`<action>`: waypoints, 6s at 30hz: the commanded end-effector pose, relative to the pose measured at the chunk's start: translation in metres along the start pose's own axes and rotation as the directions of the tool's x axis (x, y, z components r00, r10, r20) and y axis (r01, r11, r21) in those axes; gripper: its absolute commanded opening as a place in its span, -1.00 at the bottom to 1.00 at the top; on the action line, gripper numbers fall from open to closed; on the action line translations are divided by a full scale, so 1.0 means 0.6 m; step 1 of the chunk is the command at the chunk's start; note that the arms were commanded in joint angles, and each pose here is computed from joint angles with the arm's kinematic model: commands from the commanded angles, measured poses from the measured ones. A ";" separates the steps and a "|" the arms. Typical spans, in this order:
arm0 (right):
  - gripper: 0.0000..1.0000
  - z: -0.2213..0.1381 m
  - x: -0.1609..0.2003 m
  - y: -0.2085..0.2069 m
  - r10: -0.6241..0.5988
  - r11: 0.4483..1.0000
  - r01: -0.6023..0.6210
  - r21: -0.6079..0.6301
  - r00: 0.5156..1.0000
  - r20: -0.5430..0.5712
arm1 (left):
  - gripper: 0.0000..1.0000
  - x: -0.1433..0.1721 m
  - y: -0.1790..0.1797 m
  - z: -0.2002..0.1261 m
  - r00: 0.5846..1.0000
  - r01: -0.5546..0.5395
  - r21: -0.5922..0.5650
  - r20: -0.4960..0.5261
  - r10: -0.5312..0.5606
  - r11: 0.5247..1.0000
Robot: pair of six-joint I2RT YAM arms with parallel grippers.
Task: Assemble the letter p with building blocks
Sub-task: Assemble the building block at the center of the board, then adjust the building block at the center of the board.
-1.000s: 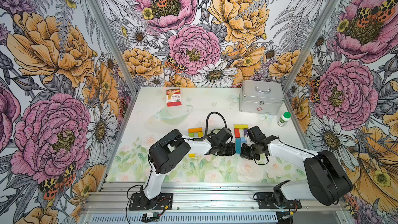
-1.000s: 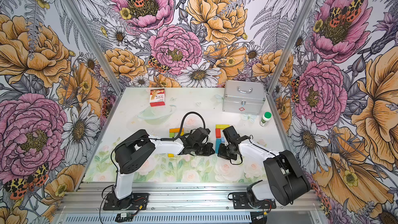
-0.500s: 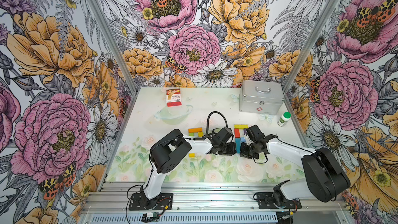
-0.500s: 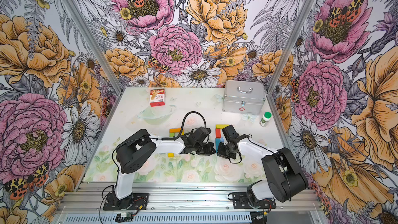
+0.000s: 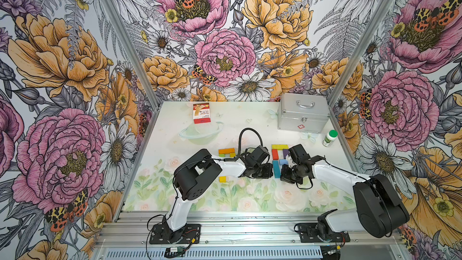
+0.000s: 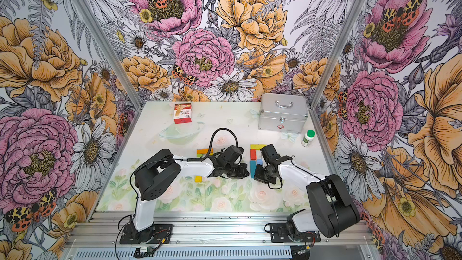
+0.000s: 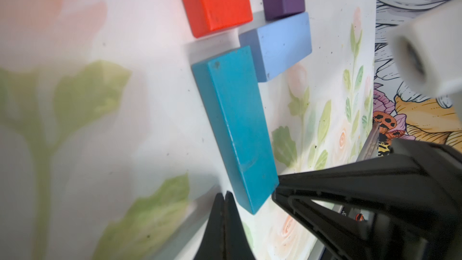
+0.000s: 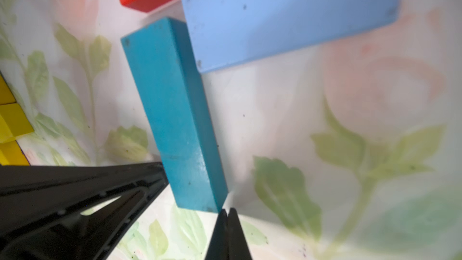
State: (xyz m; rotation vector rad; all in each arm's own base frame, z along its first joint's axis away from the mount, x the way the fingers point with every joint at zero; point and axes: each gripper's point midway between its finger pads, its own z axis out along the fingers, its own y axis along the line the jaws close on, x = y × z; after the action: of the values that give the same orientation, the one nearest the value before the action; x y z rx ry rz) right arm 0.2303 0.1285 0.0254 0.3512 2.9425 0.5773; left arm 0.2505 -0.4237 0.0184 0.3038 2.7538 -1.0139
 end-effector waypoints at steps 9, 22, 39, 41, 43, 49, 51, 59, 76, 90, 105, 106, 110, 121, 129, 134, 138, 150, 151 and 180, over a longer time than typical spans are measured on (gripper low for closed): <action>-1.00 -0.052 -0.071 -0.050 0.058 0.998 -0.058 -0.004 0.996 0.073 | -1.00 -0.034 0.012 0.009 0.999 0.035 -0.017 0.019 -0.035 0.999; -1.00 -0.062 -0.095 -0.072 0.089 0.996 -0.088 -0.015 0.992 0.087 | -1.00 -0.042 0.011 0.024 0.999 0.050 -0.020 0.013 -0.050 0.999; -1.00 -0.050 -0.034 -0.050 0.060 0.995 -0.058 -0.084 0.998 0.023 | -1.00 -0.048 0.006 0.024 0.999 0.048 -0.015 0.021 -0.047 0.999; -1.00 -0.045 -0.018 -0.037 0.040 0.996 -0.039 -0.084 0.999 0.007 | -1.00 -0.047 0.008 0.019 0.999 0.048 -0.021 0.026 -0.047 0.999; -1.00 -0.039 -0.003 -0.023 0.012 0.997 -0.013 -0.074 1.000 -0.007 | -1.00 -0.046 0.009 0.015 0.999 0.046 -0.023 0.030 -0.045 0.999; -1.00 -0.031 0.008 -0.011 0.007 0.998 -0.007 -0.055 1.000 0.005 | -1.00 -0.042 0.013 0.010 0.999 0.045 -0.028 0.029 -0.045 0.999; -1.00 -0.029 0.007 -0.008 0.010 0.998 -0.010 -0.062 1.000 0.006 | -1.00 -0.042 0.010 0.008 0.999 0.043 -0.025 0.030 -0.042 0.999; -1.00 -0.012 0.010 0.013 -0.008 0.997 0.007 -0.081 1.000 -0.010 | -1.00 -0.043 0.010 0.008 0.999 0.040 -0.024 0.031 -0.039 0.999; -1.00 0.027 0.011 0.007 -0.010 1.000 0.009 -0.023 0.999 -0.042 | -1.00 -0.048 0.019 0.003 0.998 0.046 -0.025 0.034 -0.045 0.999; -1.00 0.037 0.011 -0.007 -0.003 1.000 0.004 0.018 0.999 -0.049 | -1.00 -0.042 0.026 0.006 0.998 0.052 -0.025 0.023 -0.051 0.998; -1.00 0.042 0.010 -0.013 -0.006 0.999 0.008 0.038 0.999 -0.053 | -1.00 -0.041 0.028 0.007 0.998 0.055 -0.024 0.018 -0.055 0.998; -1.00 0.042 0.010 -0.014 -0.004 0.999 0.006 0.040 0.999 -0.052 | -1.00 -0.041 0.026 0.007 0.998 0.054 -0.022 0.019 -0.054 0.998; -1.00 0.041 0.011 -0.017 -0.002 0.999 0.004 0.043 0.999 -0.050 | -1.00 -0.041 0.027 0.007 0.998 0.055 -0.022 0.018 -0.055 0.998; -1.00 0.042 0.010 -0.019 -0.001 0.999 0.003 0.049 0.999 -0.048 | -1.00 -0.042 0.027 0.006 0.998 0.055 -0.021 0.019 -0.055 0.998; -1.00 0.042 0.011 -0.024 0.002 0.998 0.000 0.055 0.999 -0.048 | -1.00 -0.041 0.026 0.003 0.998 0.056 -0.023 0.024 -0.056 0.998; -1.00 0.042 0.011 -0.028 0.005 0.998 -0.002 0.060 0.999 -0.046 | -1.00 -0.040 0.026 0.004 0.998 0.055 -0.023 0.023 -0.055 0.998; -1.00 0.042 0.010 -0.031 0.008 0.998 -0.005 0.063 0.999 -0.044 | -1.00 -0.042 0.025 0.003 0.998 0.054 -0.022 0.026 -0.054 0.998; -1.00 0.039 0.005 -0.031 0.018 0.999 -0.016 0.050 0.999 -0.041 | -1.00 -0.045 0.019 0.000 0.998 0.046 -0.016 0.033 -0.045 0.999; -1.00 0.037 0.006 -0.030 0.018 0.999 -0.016 0.044 0.999 -0.039 | -1.00 -0.045 0.020 0.000 0.998 0.046 -0.017 0.034 -0.046 0.999; -1.00 -0.042 -0.093 -0.038 0.073 0.997 -0.072 -0.011 0.992 0.107 | -1.00 -0.119 0.011 0.002 0.996 0.051 -0.011 0.071 -0.050 0.999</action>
State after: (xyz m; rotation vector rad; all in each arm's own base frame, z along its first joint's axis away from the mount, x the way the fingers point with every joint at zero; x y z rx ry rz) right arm 0.2635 0.0860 0.0423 0.4934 2.8562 0.5705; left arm 0.3137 -0.4312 0.0420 0.1871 2.6962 -1.0328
